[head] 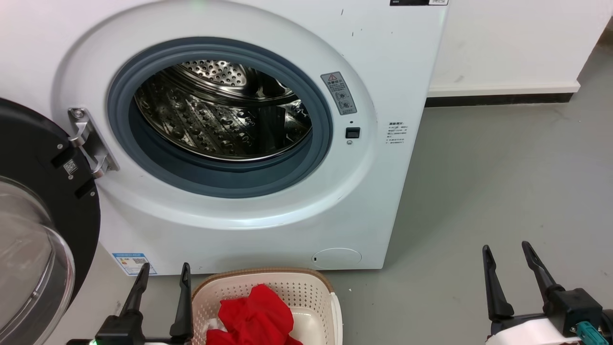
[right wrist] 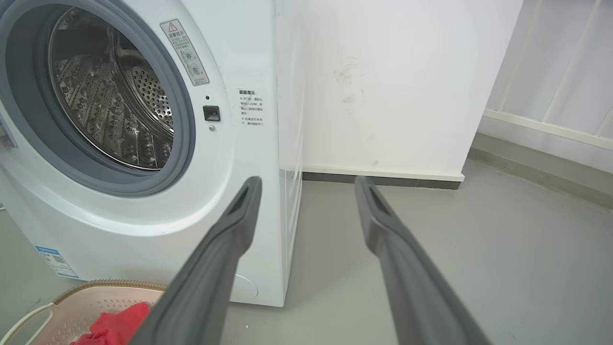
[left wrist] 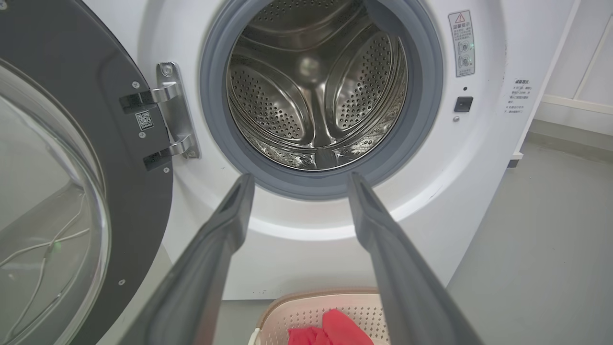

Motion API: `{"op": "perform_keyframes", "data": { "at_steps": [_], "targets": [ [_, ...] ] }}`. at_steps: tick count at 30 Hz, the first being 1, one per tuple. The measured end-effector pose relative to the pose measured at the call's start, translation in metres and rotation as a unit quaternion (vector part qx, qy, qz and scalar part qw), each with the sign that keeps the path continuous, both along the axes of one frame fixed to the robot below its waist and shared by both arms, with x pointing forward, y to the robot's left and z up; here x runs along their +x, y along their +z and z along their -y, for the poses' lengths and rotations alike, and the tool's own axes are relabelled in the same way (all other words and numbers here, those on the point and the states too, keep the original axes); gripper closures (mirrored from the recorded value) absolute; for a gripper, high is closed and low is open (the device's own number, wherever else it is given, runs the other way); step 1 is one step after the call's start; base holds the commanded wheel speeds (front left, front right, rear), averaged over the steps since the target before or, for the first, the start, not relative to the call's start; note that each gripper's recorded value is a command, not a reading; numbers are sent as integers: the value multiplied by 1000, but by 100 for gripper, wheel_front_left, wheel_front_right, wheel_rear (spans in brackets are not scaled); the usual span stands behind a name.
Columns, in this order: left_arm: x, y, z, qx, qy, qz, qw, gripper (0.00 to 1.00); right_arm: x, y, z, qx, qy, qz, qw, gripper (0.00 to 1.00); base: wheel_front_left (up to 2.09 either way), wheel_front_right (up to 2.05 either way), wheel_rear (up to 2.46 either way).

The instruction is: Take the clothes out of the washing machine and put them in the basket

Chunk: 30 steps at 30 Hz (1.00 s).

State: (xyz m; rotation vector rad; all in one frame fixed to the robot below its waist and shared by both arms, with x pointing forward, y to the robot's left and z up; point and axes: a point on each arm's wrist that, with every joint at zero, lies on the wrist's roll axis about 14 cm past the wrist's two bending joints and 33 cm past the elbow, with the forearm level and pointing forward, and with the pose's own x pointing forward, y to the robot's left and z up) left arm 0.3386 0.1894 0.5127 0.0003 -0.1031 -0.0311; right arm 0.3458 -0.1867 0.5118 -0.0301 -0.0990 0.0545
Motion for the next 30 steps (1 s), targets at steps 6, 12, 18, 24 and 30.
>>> {"op": "perform_keyframes", "data": {
  "at_steps": [6, 12, 18, 24, 30],
  "targets": [
    [1, 0, 7, 1, -7, 0, 1000, 0, -5, -3, 4, 1, -6, -4, 1000, 0, 0, 0, 0],
    [1, -2, 8, 2, -7, -3, 1000, 0, -4, -3, 4, 5, -7, -5, 1000, 0, 0, 0, 0],
    [1, -1, 8, 1, -8, -1, 1000, 0, -4, -3, 3, 5, -5, -4, 1000, 0, 0, 0, 0],
    [1, 1, 9, 3, -8, 2, 1000, 0, -4, -3, 2, 5, -4, -4, 1000, 0, 0, 0, 0],
    [1, 1, 9, 3, -7, 1, 1000, 0, -4, -4, 2, 5, -3, -6, 1000, 0, 0, 0, 0]
  ]
}}
